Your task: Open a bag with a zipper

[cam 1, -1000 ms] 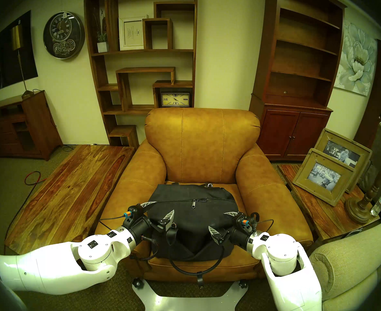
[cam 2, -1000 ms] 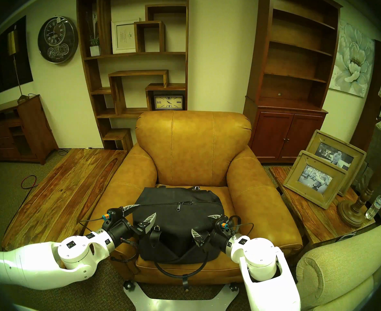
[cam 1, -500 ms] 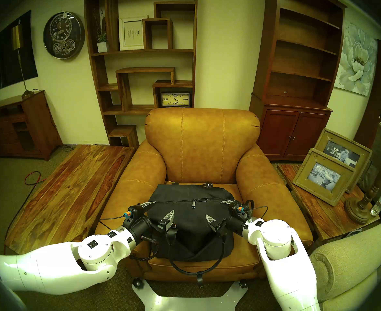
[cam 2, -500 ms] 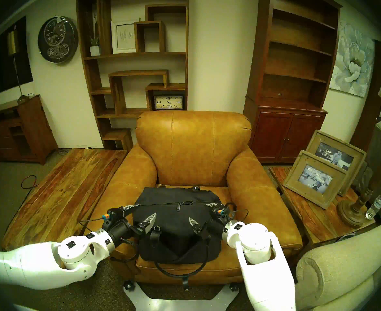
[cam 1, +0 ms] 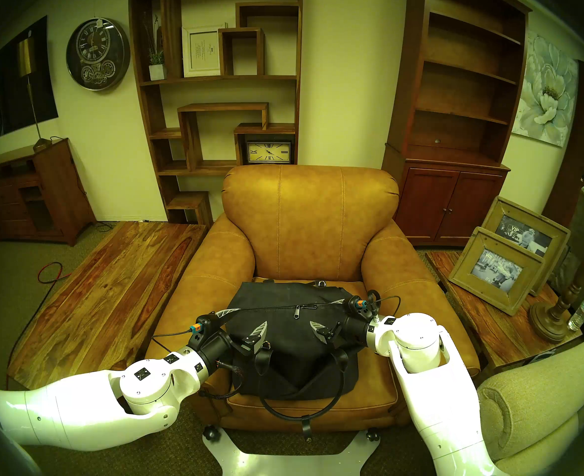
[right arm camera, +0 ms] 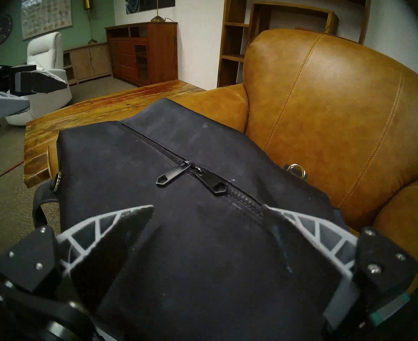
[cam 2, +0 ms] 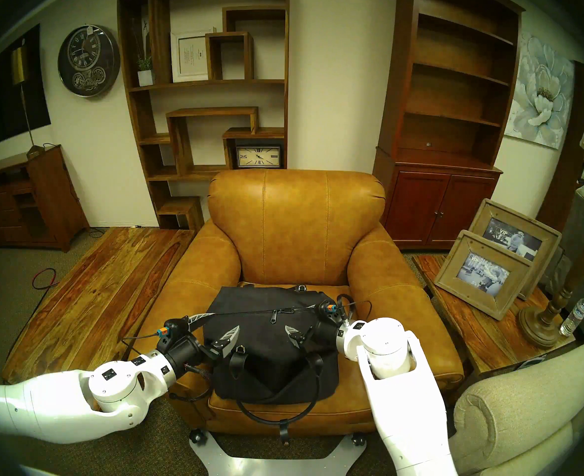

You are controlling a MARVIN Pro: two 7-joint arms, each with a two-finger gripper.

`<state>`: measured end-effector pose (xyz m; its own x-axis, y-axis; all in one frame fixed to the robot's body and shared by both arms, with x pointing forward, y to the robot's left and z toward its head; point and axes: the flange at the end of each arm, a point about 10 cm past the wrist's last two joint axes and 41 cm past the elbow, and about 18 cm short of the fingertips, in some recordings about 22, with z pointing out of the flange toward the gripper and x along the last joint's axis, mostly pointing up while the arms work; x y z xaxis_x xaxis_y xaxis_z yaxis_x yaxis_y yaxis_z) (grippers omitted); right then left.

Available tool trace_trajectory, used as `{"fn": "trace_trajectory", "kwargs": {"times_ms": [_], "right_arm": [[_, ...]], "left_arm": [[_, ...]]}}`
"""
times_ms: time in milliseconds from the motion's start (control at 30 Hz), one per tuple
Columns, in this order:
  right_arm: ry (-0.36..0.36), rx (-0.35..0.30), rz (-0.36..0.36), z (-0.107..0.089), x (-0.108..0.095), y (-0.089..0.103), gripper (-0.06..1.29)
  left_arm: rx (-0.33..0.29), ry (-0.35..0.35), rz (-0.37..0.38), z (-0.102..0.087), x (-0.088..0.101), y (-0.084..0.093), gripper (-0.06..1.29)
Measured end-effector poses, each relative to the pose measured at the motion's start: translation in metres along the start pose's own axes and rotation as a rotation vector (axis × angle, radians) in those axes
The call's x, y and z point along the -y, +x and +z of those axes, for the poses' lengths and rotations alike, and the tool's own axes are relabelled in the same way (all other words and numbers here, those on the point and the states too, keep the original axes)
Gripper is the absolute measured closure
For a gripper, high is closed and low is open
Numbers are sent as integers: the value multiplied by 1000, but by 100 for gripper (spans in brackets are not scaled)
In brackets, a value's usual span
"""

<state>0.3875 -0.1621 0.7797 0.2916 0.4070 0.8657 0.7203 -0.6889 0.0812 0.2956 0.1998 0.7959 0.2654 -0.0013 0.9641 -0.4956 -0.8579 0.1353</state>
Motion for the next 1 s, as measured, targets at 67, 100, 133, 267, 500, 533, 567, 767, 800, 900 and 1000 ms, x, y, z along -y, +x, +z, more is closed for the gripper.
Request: {"fn": "trace_trajectory", "kwargs": {"times_ms": [67, 100, 133, 267, 500, 533, 567, 767, 800, 900, 1000], "right_arm": [[7, 16, -3, 5, -2, -1, 0], [11, 25, -4, 8, -3, -2, 0], [16, 36, -8, 12, -5, -2, 0], [24, 52, -15, 18, -10, -1, 0], [45, 72, -26, 29, -20, 3, 0], [48, 73, -27, 30, -21, 4, 0], [54, 75, -29, 31, -22, 4, 0], [98, 68, -36, 36, -29, 11, 0], [105, 64, -39, 36, -29, 13, 0], [125, 43, -49, 36, -30, 21, 0], [140, 26, -57, 35, -31, 27, 0]], "left_arm": [[0, 0, 0, 0, 0, 0, 0], [0, 0, 0, 0, 0, 0, 0], [0, 0, 0, 0, 0, 0, 0], [0, 0, 0, 0, 0, 0, 0], [0, 0, 0, 0, 0, 0, 0], [0, 0, 0, 0, 0, 0, 0], [0, 0, 0, 0, 0, 0, 0], [0, 0, 0, 0, 0, 0, 0], [0, 0, 0, 0, 0, 0, 0], [1, 0, 0, 0, 0, 0, 0], [1, 0, 1, 0, 0, 0, 0]]}}
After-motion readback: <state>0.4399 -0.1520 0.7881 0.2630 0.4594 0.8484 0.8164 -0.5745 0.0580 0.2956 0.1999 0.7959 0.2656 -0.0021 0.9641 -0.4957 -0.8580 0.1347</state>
